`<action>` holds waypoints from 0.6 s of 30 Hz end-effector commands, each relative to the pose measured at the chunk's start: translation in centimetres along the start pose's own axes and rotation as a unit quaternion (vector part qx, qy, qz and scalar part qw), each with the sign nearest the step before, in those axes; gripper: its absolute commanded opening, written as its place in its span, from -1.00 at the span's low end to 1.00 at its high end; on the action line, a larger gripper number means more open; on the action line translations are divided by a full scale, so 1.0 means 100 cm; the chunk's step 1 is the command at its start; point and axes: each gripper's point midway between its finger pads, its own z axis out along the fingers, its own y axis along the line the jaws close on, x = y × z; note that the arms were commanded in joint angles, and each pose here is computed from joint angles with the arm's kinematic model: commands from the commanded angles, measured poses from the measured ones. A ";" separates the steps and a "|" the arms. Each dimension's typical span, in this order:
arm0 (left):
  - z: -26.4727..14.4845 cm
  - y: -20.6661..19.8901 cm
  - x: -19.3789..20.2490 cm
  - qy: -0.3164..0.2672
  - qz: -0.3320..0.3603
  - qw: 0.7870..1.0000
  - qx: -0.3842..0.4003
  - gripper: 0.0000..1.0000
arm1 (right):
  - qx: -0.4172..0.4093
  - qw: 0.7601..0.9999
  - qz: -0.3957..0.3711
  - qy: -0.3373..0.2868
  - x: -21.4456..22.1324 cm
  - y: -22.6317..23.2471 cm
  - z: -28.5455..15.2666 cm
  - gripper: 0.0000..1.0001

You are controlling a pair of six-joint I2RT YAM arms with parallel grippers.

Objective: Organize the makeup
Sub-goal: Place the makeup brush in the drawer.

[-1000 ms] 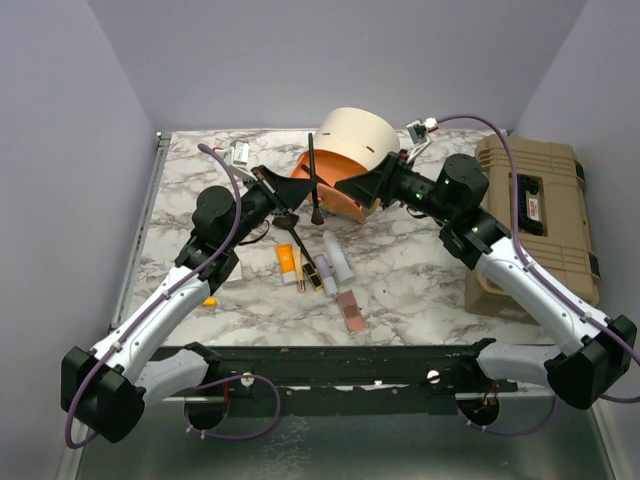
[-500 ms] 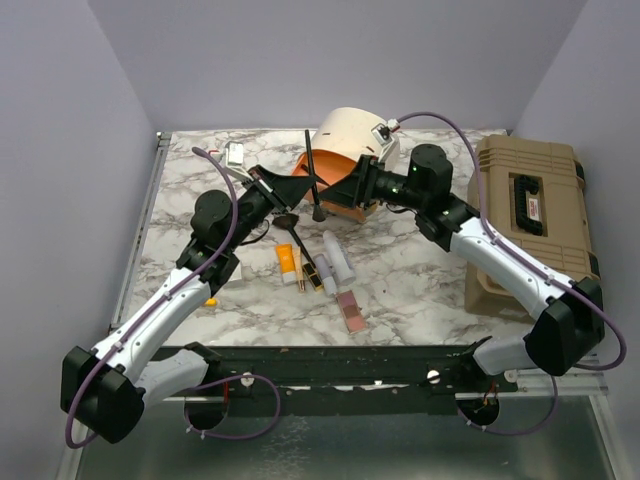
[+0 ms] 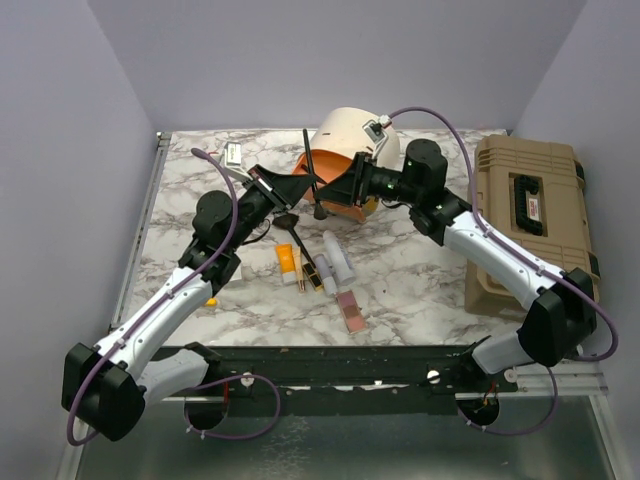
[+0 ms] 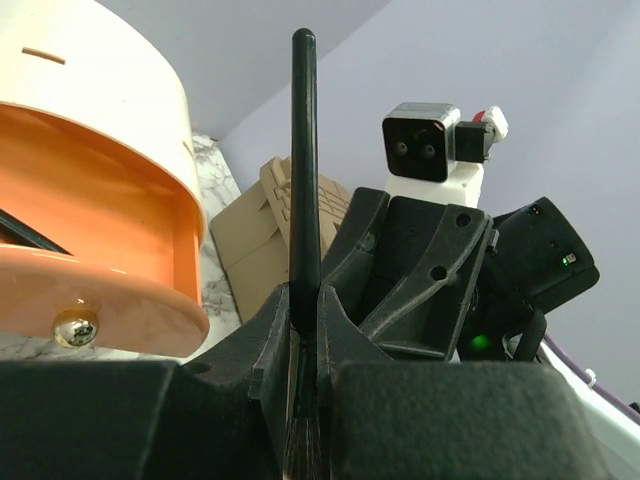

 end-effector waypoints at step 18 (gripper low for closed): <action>0.009 0.008 0.003 -0.004 -0.016 1.000 -0.001 -1.00 | 0.015 1.000 -0.017 0.014 -0.004 -0.005 0.011 -0.58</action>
